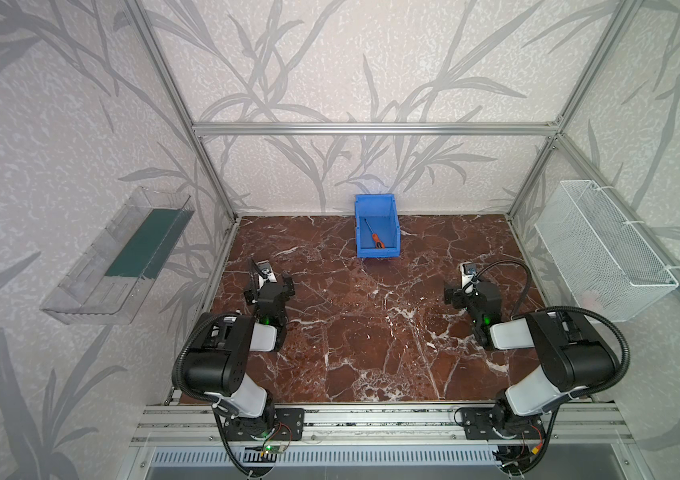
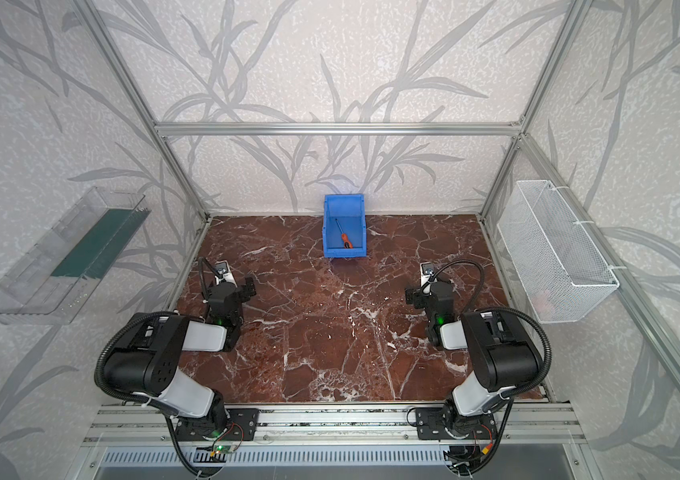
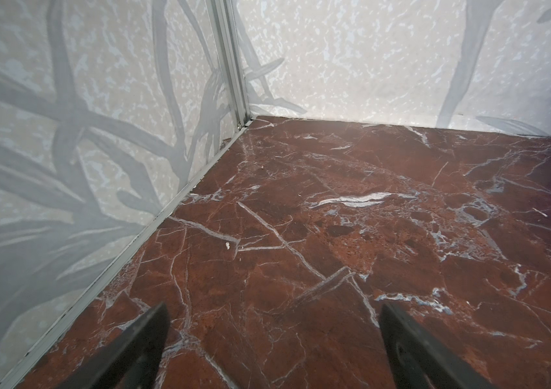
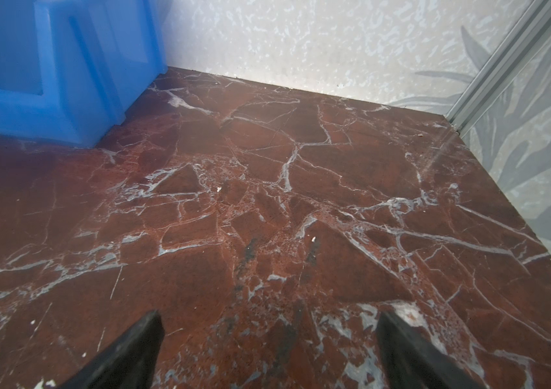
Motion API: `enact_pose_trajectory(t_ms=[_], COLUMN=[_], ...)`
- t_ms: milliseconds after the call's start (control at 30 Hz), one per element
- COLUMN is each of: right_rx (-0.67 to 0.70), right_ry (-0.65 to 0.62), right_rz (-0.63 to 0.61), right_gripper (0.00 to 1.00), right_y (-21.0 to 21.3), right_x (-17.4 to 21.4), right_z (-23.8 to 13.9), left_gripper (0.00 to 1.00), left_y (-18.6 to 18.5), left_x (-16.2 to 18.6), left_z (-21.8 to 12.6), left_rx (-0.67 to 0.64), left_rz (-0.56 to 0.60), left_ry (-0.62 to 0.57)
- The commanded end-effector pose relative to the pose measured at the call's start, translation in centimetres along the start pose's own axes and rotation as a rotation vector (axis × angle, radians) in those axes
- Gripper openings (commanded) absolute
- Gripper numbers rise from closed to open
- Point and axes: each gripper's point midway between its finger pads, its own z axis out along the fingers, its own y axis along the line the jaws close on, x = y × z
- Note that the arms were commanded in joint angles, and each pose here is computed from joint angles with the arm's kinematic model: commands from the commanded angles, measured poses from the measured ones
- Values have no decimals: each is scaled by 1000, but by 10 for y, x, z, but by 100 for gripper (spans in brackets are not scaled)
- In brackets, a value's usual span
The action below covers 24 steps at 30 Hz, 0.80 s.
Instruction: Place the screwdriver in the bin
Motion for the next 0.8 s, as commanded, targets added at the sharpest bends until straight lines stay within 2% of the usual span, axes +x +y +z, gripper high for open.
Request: enact_pose_trajectory(t_ms=[0,167,367,767], right_rx=[0,-19,5,7], right_ry=[-57,-90,-60,-54], right_rz=[13,1,11,13], right_gripper=[99,99,99,99], right_y=[-2,0,-2,-3], right_x=[-18,-27,-20,-18], right_z=[-2,-14,-2,-2], left_gripper=[99,99,99,99], left_y=[0,1,1,1], left_x=[-1,-1,-1,-1], left_z=[0,0,0,0], left_rx=[-1,-2,-1,-3], left_rz=[-10,-10,-10,-10], left_ry=[-10,-10,-11,-10])
